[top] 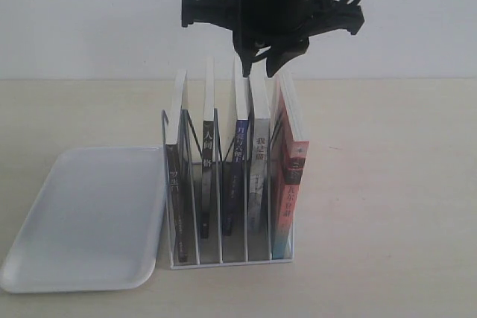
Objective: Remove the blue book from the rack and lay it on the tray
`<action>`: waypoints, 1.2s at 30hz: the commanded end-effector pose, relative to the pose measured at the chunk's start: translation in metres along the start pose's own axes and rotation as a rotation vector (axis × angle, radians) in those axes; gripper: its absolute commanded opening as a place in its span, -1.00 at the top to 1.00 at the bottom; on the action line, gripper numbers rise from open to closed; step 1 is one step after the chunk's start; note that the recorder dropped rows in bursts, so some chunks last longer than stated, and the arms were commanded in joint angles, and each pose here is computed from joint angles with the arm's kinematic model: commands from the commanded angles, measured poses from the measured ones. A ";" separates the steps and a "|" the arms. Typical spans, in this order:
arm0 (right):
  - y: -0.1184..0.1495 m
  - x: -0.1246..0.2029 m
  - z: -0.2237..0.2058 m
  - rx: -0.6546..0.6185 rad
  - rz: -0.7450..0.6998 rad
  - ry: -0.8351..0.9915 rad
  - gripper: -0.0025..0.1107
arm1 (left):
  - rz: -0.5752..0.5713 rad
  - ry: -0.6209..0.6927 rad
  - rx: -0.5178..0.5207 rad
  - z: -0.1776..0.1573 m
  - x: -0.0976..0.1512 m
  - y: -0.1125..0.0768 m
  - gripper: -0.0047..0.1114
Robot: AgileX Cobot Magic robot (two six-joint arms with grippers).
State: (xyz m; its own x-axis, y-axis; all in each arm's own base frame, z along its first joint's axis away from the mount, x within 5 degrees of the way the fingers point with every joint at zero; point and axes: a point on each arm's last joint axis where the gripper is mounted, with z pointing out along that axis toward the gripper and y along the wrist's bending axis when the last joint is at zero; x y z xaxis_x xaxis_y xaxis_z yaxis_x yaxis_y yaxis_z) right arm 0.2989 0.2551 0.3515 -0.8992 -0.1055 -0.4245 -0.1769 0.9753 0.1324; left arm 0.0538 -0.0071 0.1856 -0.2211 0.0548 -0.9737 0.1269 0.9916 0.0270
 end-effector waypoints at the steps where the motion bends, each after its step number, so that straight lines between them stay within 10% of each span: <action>1: 0.003 0.002 -0.001 -0.057 0.003 0.031 0.48 | -0.007 -0.001 -0.004 0.000 0.001 0.000 0.84; 36: 0.011 0.005 0.035 -0.051 -0.017 0.123 0.48 | -0.007 -0.001 -0.004 0.000 0.001 0.000 0.84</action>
State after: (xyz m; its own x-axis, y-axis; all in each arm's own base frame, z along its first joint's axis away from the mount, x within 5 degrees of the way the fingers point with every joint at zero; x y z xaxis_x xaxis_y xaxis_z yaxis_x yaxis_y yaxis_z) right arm 0.3049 0.2748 0.3178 -0.9405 -0.1483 -0.3058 -0.2096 0.9614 0.1781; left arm 0.0538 -0.0071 0.1856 -0.2211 0.0548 -0.9737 0.1269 0.9916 0.0270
